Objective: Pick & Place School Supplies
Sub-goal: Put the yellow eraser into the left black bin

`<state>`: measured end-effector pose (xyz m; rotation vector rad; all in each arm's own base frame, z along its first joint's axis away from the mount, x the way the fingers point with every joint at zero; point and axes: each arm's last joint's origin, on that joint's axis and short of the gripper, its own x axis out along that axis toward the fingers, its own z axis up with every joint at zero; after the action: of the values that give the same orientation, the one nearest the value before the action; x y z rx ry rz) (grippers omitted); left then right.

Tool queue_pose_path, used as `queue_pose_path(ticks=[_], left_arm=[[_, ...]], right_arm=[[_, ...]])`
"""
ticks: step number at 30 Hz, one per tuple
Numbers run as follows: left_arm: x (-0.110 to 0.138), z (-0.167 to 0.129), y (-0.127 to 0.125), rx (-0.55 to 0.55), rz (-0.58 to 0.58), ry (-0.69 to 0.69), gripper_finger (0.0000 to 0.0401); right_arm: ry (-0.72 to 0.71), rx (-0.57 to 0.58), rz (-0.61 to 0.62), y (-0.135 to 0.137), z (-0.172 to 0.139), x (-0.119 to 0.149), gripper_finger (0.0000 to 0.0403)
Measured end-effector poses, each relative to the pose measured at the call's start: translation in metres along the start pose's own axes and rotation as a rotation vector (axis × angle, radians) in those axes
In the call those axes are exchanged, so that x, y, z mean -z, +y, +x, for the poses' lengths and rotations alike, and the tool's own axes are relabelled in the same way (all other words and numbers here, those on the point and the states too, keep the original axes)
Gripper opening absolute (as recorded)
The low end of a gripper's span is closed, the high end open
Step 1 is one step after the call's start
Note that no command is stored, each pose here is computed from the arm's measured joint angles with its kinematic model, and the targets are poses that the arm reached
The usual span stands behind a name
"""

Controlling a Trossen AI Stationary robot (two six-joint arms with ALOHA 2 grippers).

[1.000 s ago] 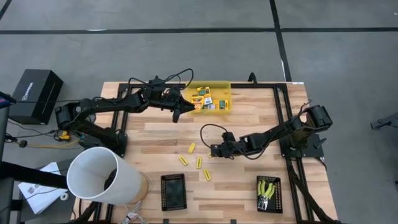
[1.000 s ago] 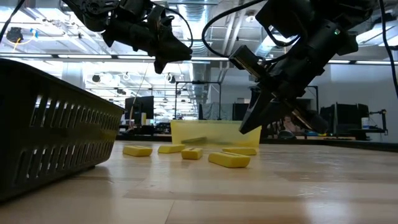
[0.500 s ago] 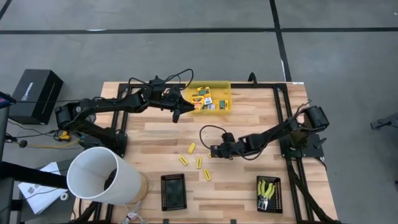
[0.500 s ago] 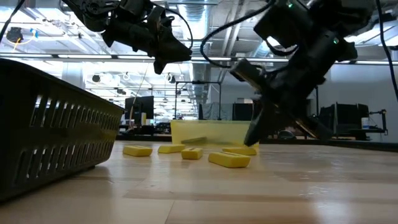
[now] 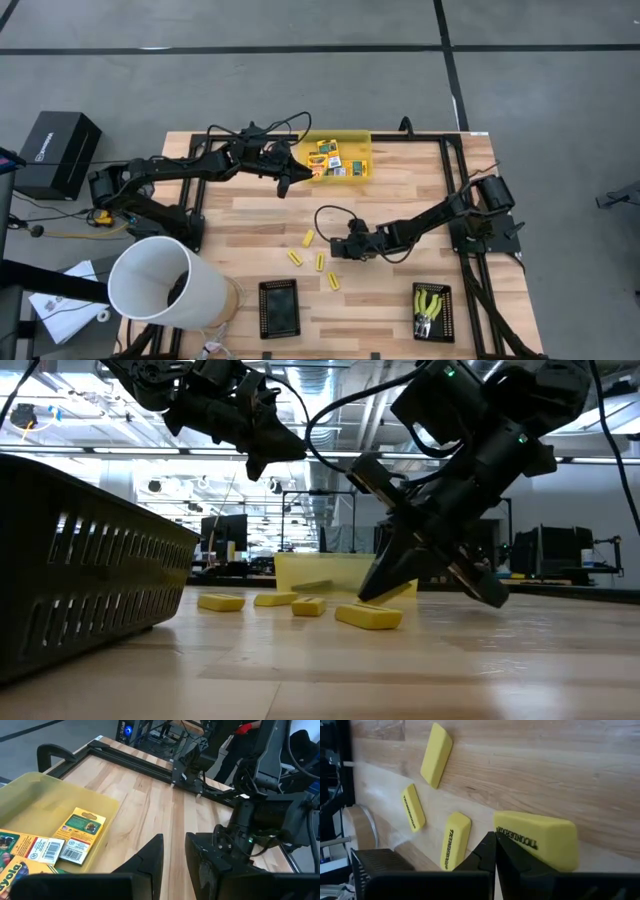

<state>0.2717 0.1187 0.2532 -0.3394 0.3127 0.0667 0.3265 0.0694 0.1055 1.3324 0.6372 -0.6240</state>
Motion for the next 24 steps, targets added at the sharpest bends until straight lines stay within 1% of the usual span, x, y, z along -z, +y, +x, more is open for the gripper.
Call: queue_pose_path(ticks=[5,14,16,17,24], left_arm=[[0.004,0.004,0.003,-0.004,-0.006,0.019,0.0076],[0.021,0.021,0.013,0.000,-0.070,0.100,0.0076],[0.022,0.022,0.013,-0.001,-0.069,0.103,0.0076],[0.022,0.022,0.013,0.000,-0.067,0.101,0.0076],[0.019,0.019,0.019,-0.010,-0.070,0.087,0.0076]], right_arm=[[0.023,0.007,0.007,-0.001,0.000,0.000,0.0000],[0.034,0.031,0.037,-0.003,-0.001,0.004,0.0000],[0.049,0.043,0.055,-0.004,-0.002,0.007,0.0000],[0.061,0.068,0.060,-0.007,-0.002,0.009,0.0000],[0.058,0.071,0.089,-0.009,-0.005,0.021,0.0000]])
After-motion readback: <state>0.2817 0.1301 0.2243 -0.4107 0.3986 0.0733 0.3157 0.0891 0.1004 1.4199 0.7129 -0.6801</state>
